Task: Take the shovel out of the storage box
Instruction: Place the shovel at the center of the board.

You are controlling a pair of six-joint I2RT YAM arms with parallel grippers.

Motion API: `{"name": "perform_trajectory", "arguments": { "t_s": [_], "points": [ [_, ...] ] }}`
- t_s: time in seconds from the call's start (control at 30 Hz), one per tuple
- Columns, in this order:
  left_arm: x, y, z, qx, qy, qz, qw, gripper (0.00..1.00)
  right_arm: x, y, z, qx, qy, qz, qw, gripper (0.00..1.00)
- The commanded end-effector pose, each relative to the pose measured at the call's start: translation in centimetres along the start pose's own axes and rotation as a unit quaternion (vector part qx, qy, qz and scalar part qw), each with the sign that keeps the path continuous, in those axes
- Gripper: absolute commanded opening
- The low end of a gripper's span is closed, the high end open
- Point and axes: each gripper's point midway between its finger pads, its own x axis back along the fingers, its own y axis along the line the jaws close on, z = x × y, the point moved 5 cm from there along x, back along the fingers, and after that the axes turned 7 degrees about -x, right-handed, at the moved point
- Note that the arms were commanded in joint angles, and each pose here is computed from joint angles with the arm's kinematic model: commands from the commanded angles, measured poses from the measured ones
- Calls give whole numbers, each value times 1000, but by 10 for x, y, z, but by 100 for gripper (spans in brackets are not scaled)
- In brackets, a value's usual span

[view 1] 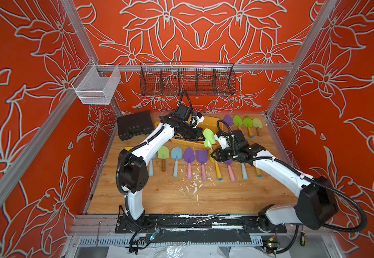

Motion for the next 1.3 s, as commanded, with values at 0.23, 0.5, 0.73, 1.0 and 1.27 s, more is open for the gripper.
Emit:
{"name": "perform_trajectory", "arguments": {
  "t_s": [0.23, 0.5, 0.73, 1.0, 1.27],
  "points": [
    [-5, 2, -3, 6, 3, 7, 1000, 0, -1, 4, -9, 2, -14, 12, 1000, 30],
    [-5, 0, -7, 10, 0, 16, 1000, 0, 0, 3, -6, 0, -4, 13, 1000, 7],
    [5, -1, -12, 13, -23, -4, 1000, 56, 4, 0, -2, 3, 0, 23, 1000, 0],
    [65, -25, -39, -20, -119, -53, 991, 86, 27, -28, -4, -1, -8, 49, 999, 0],
    [125, -65, -50, -86, -199, -71, 974, 97, 71, -79, -8, -11, -20, 107, 994, 0]
  ]
}}
